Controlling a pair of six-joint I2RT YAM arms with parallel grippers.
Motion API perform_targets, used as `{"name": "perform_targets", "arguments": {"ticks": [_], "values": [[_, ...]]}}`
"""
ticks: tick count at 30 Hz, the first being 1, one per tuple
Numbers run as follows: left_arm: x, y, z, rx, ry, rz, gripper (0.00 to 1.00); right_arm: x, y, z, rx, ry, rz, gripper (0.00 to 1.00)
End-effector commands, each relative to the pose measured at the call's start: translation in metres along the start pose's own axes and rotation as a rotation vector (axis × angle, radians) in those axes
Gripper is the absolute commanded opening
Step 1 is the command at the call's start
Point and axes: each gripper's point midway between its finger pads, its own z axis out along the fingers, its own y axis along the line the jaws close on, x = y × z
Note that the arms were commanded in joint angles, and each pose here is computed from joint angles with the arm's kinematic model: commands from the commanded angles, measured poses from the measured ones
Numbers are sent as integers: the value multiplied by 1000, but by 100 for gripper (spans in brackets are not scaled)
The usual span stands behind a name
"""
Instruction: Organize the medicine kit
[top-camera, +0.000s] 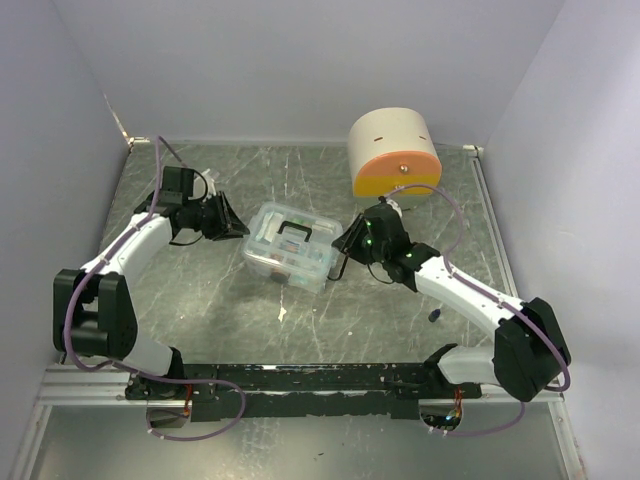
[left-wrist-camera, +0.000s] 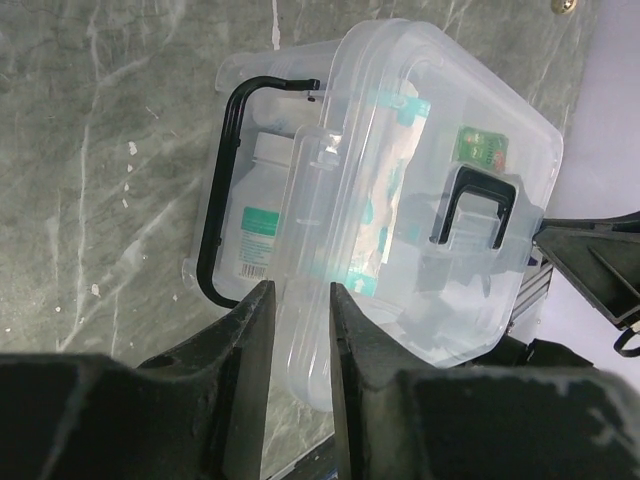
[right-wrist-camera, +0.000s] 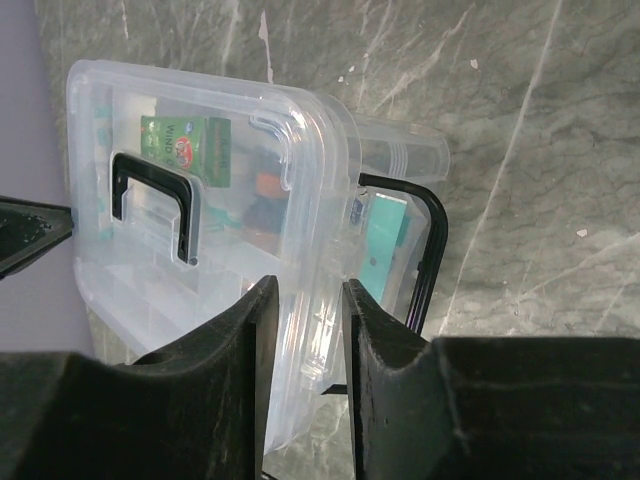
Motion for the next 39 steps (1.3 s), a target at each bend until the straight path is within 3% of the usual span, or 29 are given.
{"name": "perform_targets", "arguments": {"ticks": [1, 10, 13, 15, 22, 25, 29, 32, 39], "values": [[25, 12, 10, -16, 62, -26, 32, 16, -27, 9, 40, 63, -39, 29], [58, -3, 16, 27, 119, -36, 31, 0, -30, 12, 30, 61, -111, 28], [53, 3, 15, -41, 78, -8, 32, -7, -27, 8, 5, 48, -122, 28], [36, 8, 9, -114, 15, 38, 39, -11, -21, 3, -27, 34, -131, 30], [-14, -16, -7, -129, -98, 146, 65, -36, -18, -16, -48, -59, -112, 47], [-21, -26, -8, -93, -109, 177, 80, -43, -13, -25, -84, -104, -102, 61], [-31, -37, -11, -58, -132, 220, 86, -42, -11, -26, -149, -130, -68, 78], [-36, -43, -10, -33, -139, 235, 98, -38, -9, -22, -181, -123, -11, 85], [-33, -38, 5, -30, -90, 212, 98, -34, -16, -10, -187, -132, 64, 92]]}}
